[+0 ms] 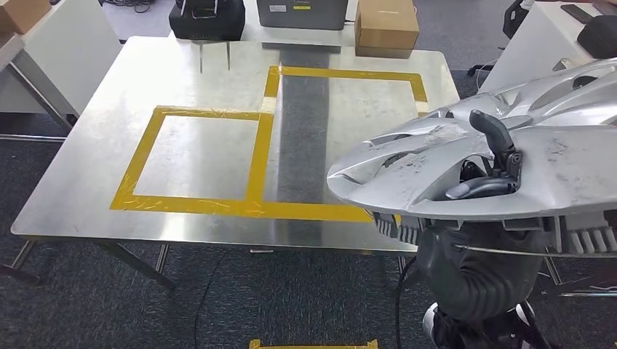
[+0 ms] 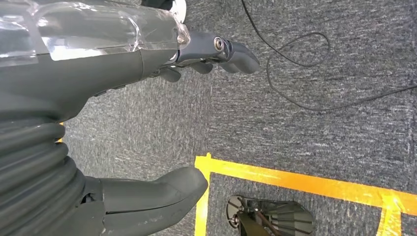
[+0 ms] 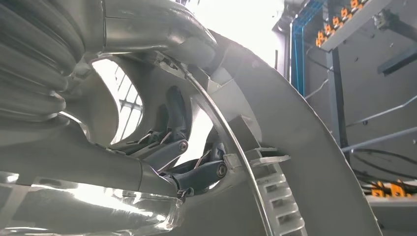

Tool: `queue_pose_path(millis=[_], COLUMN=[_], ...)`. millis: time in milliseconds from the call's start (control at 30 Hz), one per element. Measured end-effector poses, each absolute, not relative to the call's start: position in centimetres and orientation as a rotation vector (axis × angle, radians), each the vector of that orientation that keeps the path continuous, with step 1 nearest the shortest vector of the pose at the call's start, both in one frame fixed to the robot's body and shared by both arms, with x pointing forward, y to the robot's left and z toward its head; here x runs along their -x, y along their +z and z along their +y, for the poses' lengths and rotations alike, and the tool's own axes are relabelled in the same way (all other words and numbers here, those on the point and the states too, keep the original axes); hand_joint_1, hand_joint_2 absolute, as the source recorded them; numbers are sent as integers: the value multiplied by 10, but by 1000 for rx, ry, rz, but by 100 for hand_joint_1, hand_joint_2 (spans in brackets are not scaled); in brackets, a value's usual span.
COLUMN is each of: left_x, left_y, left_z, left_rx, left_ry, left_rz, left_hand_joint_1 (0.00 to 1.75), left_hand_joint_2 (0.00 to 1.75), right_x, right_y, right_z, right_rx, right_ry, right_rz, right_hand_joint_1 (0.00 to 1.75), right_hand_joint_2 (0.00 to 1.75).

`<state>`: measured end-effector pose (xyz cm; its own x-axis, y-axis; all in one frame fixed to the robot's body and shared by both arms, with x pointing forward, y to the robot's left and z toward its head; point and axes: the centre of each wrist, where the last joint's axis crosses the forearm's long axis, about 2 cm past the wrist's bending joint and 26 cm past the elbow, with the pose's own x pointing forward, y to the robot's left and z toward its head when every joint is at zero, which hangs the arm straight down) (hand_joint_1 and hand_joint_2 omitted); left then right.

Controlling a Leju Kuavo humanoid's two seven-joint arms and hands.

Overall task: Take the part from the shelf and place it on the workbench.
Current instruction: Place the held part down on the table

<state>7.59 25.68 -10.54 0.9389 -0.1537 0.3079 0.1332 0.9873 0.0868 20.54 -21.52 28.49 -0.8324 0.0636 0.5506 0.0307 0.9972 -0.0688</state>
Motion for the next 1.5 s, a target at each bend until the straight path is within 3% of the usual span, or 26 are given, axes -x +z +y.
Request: queue_pose_path(millis=[467, 1500], left_x=[-79, -86], left_y=[-104, -102], left_z=[250, 233], left_rx=[-35, 21], left_ry=[-177, -319], left_rz=[-317, -287], left_hand_joint_1=[0, 0], left_hand_joint_2=[175, 175], right_x=[-272, -397], right_y=[296, 294], right_z=[-203, -224], right_rx=[-5, 358], right_ry=[136, 154], right_rz=[-2437, -2094], right_hand_joint_1=[175, 175], right_hand_joint_2=[175, 175])
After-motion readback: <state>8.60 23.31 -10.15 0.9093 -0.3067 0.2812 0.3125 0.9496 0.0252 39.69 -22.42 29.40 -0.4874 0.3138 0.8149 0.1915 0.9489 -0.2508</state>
